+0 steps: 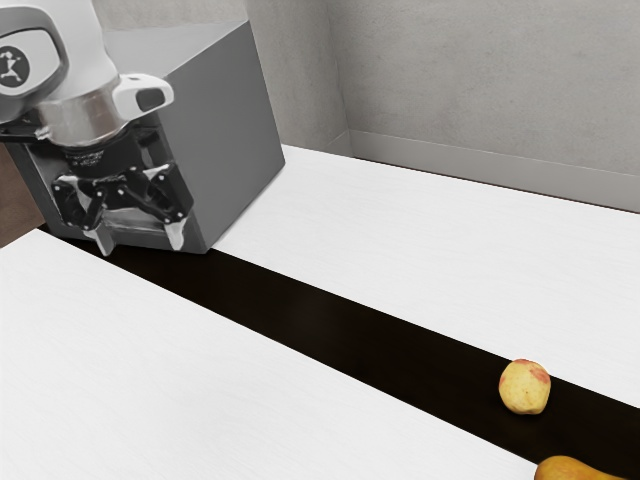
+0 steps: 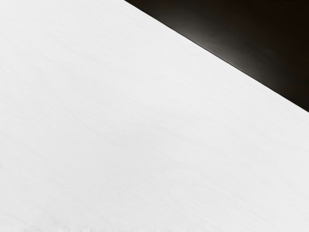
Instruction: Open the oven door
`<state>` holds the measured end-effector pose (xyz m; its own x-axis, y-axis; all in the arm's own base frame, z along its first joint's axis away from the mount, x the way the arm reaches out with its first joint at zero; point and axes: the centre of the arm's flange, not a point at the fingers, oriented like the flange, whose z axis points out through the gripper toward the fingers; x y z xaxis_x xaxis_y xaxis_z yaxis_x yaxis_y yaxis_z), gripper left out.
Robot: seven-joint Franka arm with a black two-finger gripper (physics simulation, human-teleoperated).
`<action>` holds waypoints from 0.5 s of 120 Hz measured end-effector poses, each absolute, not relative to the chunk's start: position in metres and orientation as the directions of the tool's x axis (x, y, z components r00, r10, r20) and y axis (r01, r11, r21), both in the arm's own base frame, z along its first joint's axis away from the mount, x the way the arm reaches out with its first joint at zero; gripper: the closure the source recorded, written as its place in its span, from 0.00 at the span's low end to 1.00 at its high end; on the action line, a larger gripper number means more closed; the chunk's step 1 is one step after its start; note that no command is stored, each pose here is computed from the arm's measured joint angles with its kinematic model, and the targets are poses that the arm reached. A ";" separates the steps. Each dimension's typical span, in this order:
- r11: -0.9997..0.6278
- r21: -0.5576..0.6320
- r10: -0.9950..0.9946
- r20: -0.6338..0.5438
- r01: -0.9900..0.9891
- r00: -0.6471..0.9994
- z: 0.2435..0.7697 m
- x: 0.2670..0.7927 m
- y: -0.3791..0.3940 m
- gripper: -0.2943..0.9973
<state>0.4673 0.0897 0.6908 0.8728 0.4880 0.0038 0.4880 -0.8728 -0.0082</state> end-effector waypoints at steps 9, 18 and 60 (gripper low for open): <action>-0.837 -0.013 0.546 -0.006 0.546 0.838 0.691 0.464 0.091 0.23; -0.773 0.005 0.634 0.023 0.634 0.773 0.704 0.424 0.109 0.23; -0.214 0.374 0.943 0.320 0.903 0.091 0.730 0.386 0.353 0.23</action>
<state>0.3862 0.3534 0.7298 0.0908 0.9429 0.3204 0.9026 -0.2139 0.3736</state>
